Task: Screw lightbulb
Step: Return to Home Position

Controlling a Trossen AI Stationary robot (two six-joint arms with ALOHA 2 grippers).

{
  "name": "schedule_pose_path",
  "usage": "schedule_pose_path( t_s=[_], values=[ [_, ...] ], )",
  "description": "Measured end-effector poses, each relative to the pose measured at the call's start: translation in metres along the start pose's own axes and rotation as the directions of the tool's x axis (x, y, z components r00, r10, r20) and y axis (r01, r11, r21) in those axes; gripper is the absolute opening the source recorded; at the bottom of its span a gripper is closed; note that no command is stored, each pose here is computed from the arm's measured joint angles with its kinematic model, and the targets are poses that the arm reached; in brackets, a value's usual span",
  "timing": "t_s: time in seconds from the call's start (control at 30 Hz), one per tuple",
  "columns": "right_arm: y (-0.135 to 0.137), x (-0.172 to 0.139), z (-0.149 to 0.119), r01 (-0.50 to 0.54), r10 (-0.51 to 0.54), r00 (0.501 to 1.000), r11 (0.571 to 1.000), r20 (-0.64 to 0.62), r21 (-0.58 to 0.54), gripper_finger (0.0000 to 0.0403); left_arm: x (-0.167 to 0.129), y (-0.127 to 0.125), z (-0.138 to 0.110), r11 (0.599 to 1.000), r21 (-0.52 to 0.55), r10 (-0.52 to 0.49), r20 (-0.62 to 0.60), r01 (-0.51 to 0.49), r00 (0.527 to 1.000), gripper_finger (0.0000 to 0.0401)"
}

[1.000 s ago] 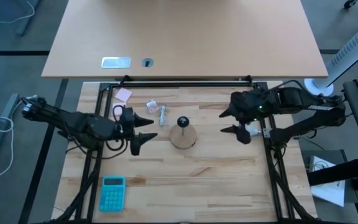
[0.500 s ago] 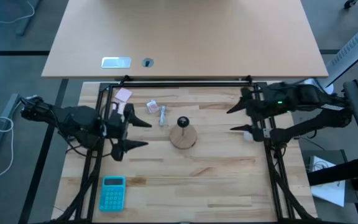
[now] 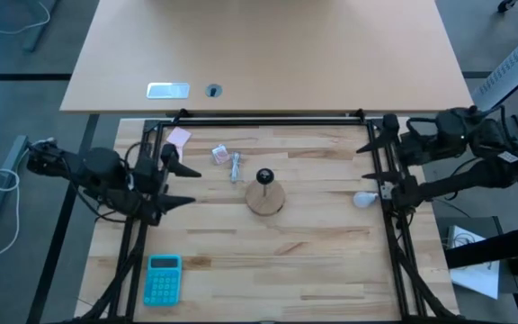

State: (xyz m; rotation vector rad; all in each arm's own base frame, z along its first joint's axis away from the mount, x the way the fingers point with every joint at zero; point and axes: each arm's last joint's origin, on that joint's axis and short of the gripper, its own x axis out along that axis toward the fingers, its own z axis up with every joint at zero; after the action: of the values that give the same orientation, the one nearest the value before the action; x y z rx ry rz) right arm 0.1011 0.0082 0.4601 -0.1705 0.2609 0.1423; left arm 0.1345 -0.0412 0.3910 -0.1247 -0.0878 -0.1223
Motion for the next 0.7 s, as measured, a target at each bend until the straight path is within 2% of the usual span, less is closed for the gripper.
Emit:
schedule_pose_path(
  t_s=[0.23, 0.47, 0.7],
  values=[
    [0.001, -0.001, -0.004, 0.014, -0.013, 0.997, 1.000, 0.077, -0.016, 0.0291, -0.015, 0.006, -0.026, 1.000, -0.013, -0.010, 0.116, 0.011, 0.993, 0.0284],
    [0.004, -0.004, -0.018, 0.007, -0.010, 0.996, 0.999, 0.089, 0.042, 0.0278, -0.030, 0.012, -0.053, 0.999, -0.044, -0.014, 0.210, 0.024, 0.978, 0.0284],
    [0.006, -0.016, -0.029, 0.029, -0.032, 0.973, 0.999, 0.230, 0.015, 0.0273, -0.046, 0.019, -0.070, 0.996, -0.085, 0.034, 0.268, -0.011, 0.963, 0.0284]
  ],
)
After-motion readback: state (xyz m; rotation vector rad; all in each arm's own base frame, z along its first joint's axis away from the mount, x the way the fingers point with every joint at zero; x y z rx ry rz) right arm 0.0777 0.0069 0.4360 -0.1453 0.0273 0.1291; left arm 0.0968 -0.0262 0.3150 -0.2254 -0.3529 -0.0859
